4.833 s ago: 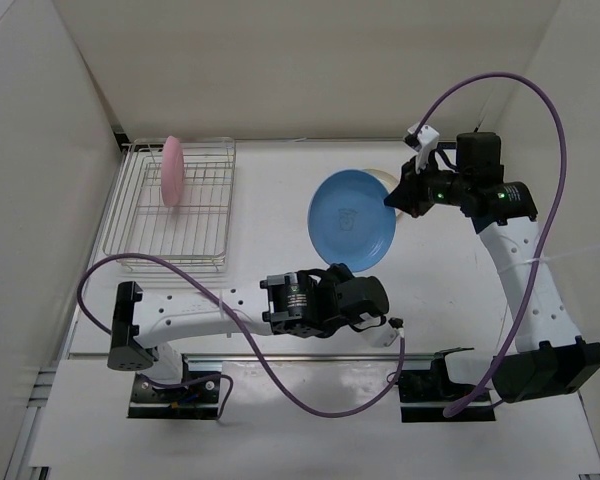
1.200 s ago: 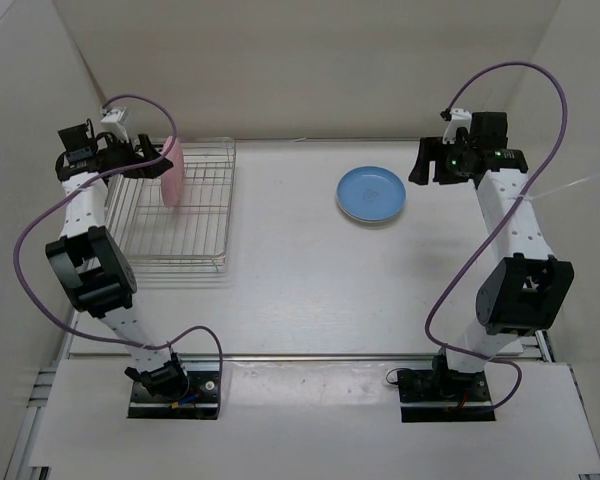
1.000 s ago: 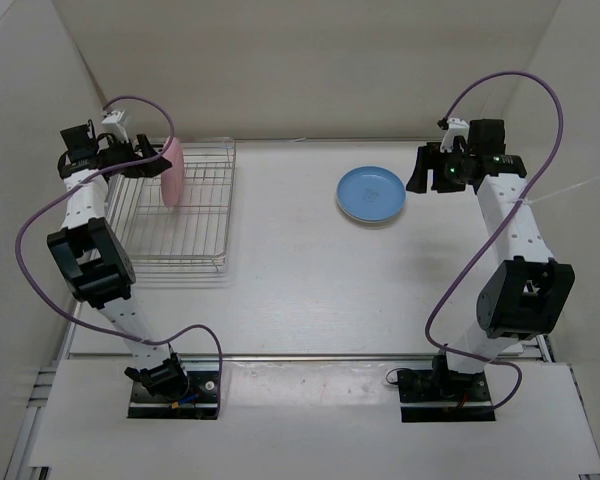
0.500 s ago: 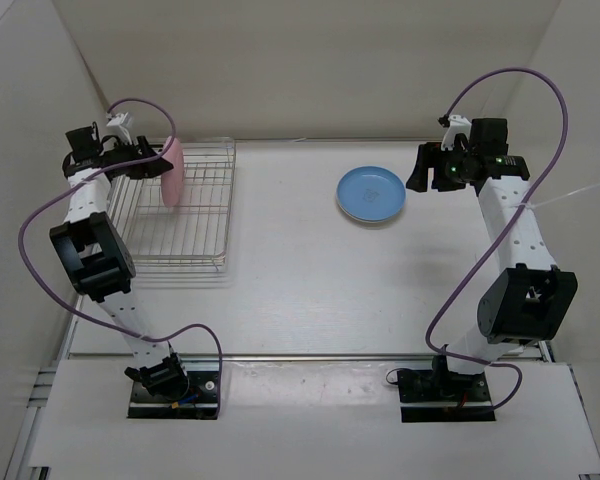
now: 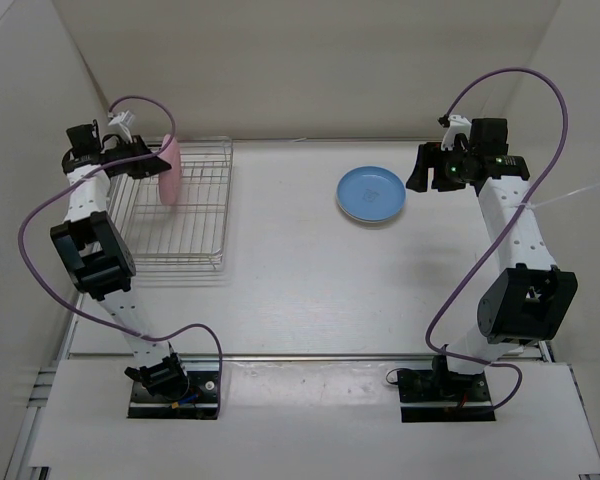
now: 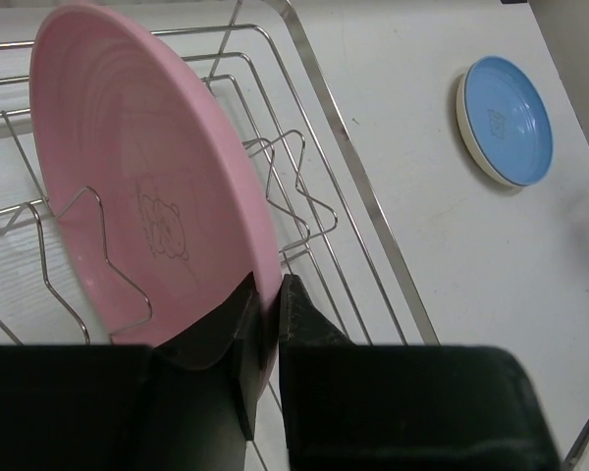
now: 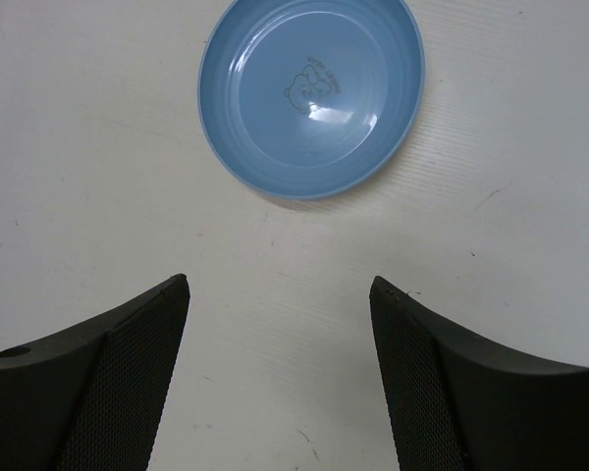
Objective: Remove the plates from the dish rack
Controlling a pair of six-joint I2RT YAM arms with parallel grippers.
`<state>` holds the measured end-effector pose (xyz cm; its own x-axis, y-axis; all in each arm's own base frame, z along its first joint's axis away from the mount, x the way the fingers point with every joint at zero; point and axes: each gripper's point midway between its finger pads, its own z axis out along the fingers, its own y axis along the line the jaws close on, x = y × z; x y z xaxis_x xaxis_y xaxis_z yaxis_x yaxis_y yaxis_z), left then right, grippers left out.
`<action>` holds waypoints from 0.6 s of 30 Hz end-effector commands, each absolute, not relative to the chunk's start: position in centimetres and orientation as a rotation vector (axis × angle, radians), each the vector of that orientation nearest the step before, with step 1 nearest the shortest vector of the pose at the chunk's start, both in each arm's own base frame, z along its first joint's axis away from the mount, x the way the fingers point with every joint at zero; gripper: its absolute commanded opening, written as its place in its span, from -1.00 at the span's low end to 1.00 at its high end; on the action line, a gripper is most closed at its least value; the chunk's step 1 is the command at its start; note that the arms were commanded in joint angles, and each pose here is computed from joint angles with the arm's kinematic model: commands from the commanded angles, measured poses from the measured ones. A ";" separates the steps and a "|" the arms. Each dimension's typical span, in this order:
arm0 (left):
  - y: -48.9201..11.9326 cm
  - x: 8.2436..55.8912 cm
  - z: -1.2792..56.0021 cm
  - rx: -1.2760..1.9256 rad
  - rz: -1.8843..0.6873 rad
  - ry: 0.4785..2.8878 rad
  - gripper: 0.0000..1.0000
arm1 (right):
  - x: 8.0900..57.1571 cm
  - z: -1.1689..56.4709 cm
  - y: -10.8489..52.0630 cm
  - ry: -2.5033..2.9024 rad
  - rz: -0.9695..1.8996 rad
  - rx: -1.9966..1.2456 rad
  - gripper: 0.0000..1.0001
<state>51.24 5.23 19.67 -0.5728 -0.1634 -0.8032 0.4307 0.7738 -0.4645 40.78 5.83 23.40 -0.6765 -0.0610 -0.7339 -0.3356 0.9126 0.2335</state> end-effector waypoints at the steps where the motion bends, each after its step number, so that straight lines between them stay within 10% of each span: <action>1: 5.1 50.3 25.5 0.275 -0.740 1.956 -0.79 | 40.7 23.9 6.2 2.263 0.462 -0.314 0.55; 10: 2.1 45.0 38.8 0.404 -0.641 1.758 -0.79 | 40.9 24.6 6.9 2.250 0.490 -0.325 0.55; 18: -5.7 37.3 46.9 0.825 0.025 1.552 -0.79 | 40.7 26.5 7.6 2.225 0.516 -0.350 0.55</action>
